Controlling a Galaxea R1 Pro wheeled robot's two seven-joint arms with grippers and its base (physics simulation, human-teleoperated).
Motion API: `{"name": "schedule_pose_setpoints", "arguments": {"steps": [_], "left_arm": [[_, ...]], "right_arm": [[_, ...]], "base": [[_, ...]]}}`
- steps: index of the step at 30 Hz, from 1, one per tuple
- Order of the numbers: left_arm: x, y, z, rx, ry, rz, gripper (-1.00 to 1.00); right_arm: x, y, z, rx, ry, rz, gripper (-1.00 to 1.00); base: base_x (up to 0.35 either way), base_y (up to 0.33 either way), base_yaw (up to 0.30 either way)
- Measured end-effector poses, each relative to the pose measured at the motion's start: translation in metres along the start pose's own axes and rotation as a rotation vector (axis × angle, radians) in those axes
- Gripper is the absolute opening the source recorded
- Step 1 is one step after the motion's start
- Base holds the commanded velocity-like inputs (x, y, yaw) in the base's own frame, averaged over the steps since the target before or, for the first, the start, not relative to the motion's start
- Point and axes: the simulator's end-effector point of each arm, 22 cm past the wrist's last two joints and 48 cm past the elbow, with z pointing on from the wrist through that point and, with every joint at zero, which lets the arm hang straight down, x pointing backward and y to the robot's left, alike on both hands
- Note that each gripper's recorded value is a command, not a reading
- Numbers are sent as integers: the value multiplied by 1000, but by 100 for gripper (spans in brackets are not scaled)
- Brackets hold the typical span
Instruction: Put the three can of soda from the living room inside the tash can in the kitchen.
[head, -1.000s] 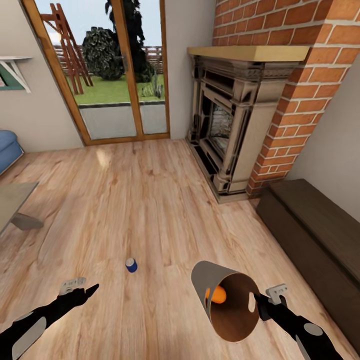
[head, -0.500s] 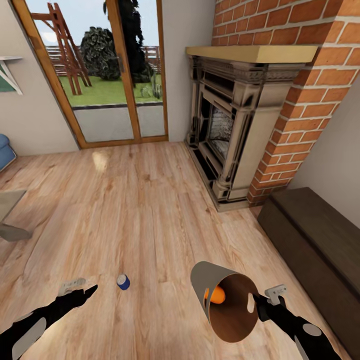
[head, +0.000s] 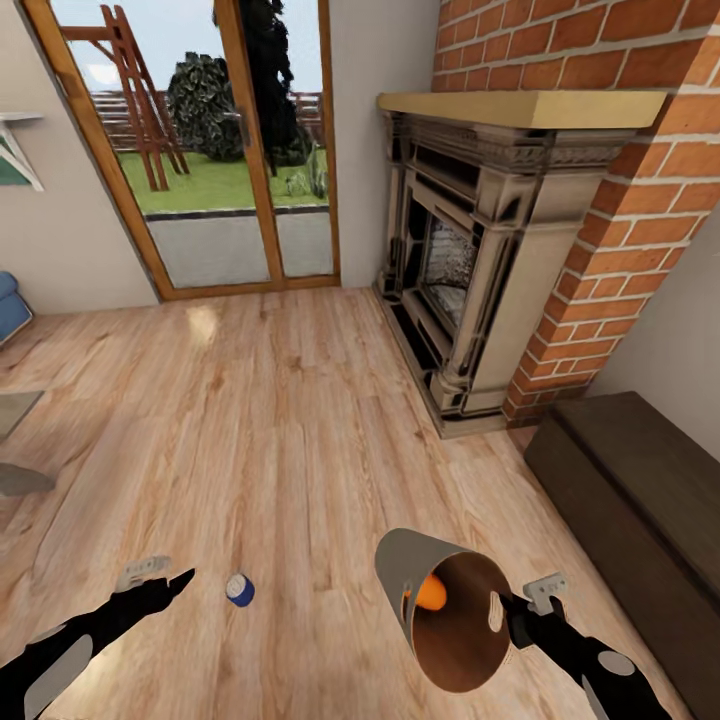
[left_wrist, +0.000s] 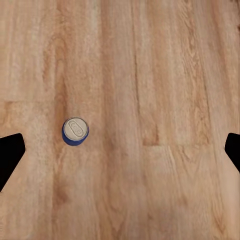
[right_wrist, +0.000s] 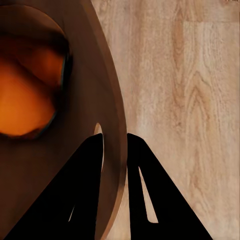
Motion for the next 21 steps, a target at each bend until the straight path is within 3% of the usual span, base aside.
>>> {"name": "schedule_pose_setpoints", "arguments": {"steps": [21], "left_arm": [[-4,-1,-1,1,-7,1,100]], "right_arm": [[-1,3,0,-1,-2,1,-100]], "base": [[157,0,243]]}}
